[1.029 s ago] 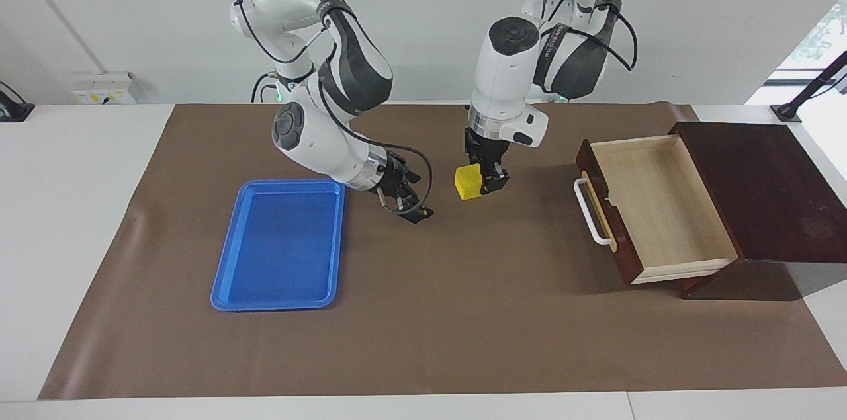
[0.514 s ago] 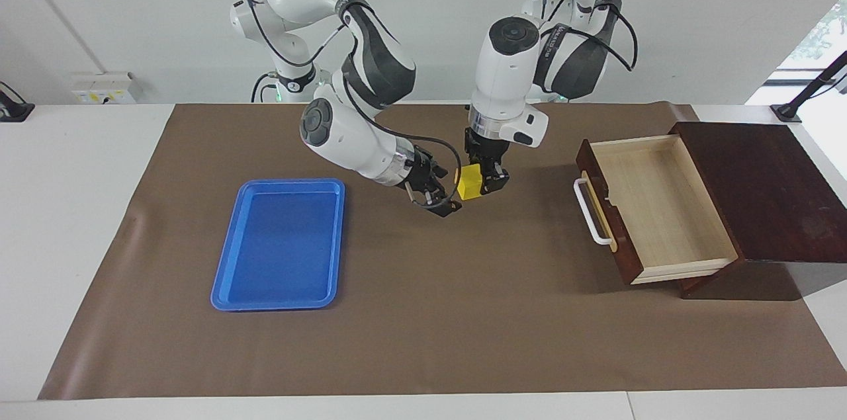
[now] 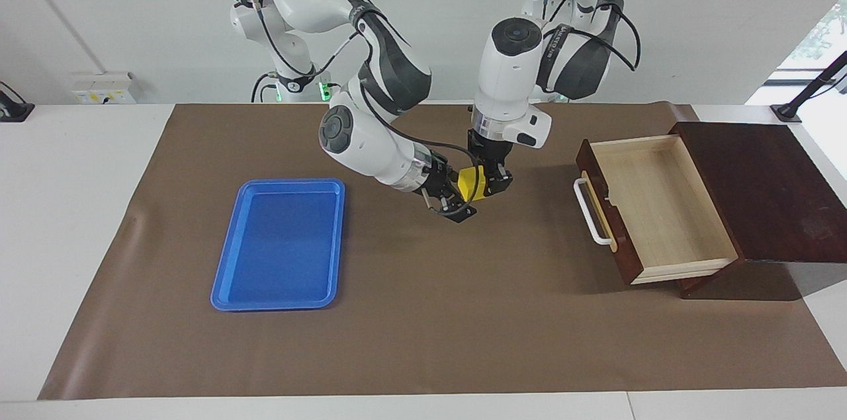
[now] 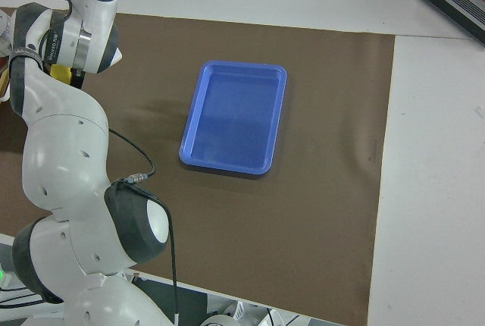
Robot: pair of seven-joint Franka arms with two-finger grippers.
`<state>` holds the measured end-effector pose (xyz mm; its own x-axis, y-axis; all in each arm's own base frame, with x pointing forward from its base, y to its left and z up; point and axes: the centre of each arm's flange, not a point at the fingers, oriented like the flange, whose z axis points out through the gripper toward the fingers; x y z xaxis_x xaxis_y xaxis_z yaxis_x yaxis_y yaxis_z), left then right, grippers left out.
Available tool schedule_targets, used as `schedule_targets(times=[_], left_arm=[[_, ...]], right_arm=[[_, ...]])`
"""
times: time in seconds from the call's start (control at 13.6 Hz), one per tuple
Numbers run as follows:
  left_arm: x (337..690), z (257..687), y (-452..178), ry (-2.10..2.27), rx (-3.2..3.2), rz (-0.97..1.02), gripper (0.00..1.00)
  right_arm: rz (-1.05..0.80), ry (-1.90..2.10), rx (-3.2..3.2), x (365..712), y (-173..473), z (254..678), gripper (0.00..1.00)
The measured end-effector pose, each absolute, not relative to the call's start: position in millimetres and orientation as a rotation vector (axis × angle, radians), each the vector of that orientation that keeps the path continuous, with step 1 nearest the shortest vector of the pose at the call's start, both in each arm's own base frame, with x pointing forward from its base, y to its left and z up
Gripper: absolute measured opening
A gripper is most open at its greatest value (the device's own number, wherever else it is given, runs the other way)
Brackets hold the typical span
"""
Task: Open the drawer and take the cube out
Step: 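Grasp the yellow cube with the right gripper from the left gripper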
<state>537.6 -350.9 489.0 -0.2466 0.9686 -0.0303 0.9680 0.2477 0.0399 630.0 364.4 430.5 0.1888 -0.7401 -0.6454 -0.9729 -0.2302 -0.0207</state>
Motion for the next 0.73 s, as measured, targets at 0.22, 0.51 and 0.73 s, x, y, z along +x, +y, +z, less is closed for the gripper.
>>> schedule_targets(times=[0.22, 0.51, 0.73], left_arm=[[537.1, 489.1, -351.5, 2.441, 1.899, 0.02, 0.56], [538.8, 489.3, -349.9, 2.442, 1.892, 0.022, 0.56], [541.7, 489.2, -346.4, 2.443, 1.883, 0.023, 0.56]], right_arm=[[0.733, 1.605, -2.044, 627.7, 368.3, 430.7, 0.92], [0.74, 1.606, -2.054, 626.3, 368.7, 430.0, 0.78], [0.742, 1.6, -2.071, 624.5, 370.2, 429.5, 0.56]])
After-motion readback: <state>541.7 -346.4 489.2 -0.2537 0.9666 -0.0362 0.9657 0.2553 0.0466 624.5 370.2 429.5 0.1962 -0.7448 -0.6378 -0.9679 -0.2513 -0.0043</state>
